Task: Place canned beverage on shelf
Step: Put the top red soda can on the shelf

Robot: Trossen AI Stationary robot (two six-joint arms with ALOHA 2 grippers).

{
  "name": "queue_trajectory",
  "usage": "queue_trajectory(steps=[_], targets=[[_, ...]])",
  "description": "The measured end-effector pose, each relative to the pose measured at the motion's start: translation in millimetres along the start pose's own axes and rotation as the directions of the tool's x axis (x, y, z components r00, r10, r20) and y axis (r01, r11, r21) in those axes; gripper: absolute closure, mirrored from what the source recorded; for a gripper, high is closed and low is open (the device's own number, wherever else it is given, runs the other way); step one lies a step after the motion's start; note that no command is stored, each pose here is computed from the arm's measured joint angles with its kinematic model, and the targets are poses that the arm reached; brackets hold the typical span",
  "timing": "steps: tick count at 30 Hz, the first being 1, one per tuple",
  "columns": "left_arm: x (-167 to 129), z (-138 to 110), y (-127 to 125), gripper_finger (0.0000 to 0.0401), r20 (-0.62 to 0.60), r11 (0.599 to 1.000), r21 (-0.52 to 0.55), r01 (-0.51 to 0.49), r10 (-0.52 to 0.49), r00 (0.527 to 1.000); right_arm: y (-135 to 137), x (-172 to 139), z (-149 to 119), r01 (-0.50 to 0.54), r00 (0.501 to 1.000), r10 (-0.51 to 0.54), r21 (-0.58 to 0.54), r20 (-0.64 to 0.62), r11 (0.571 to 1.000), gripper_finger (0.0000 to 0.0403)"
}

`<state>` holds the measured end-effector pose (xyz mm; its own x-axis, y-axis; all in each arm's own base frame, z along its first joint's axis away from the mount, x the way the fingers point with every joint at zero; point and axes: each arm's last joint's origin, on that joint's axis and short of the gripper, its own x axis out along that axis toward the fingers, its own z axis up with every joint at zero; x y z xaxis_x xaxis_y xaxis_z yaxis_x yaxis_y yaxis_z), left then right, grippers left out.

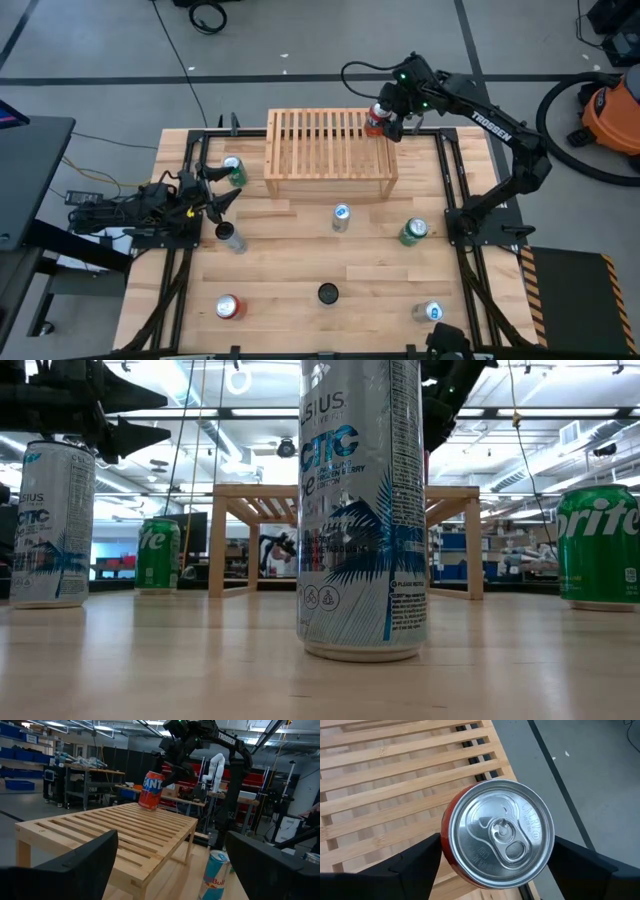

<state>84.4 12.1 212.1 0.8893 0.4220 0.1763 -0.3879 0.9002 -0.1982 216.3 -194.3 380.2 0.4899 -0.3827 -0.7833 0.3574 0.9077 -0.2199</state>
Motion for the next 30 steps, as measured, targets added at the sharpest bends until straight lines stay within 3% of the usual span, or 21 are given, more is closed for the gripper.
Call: queue_trajectory(steps=[12,20,30], targets=[[0.0,0.0,0.0,0.0032,0.0,1.0,0.002,0.0,0.0,1.0,-1.5,-0.6,3.2,0.018,0.999,-0.017,-0.001,0.036,1.0,0.0018],[0.0,0.0,0.0,0.0032,0.0,1.0,0.002,0.0,0.0,1.0,-4.3,-9.5,1.0,0.152,0.988,-0.152,0.049,0.004,0.987,0.0016],[0.0,-0.1,0.0,0.0032,-0.001,1.0,0.002,0.0,0.0,1.0,-1.3,-23.8,-0.3,0.13,0.989,-0.138,0.134,0.052,0.982,0.0016]])
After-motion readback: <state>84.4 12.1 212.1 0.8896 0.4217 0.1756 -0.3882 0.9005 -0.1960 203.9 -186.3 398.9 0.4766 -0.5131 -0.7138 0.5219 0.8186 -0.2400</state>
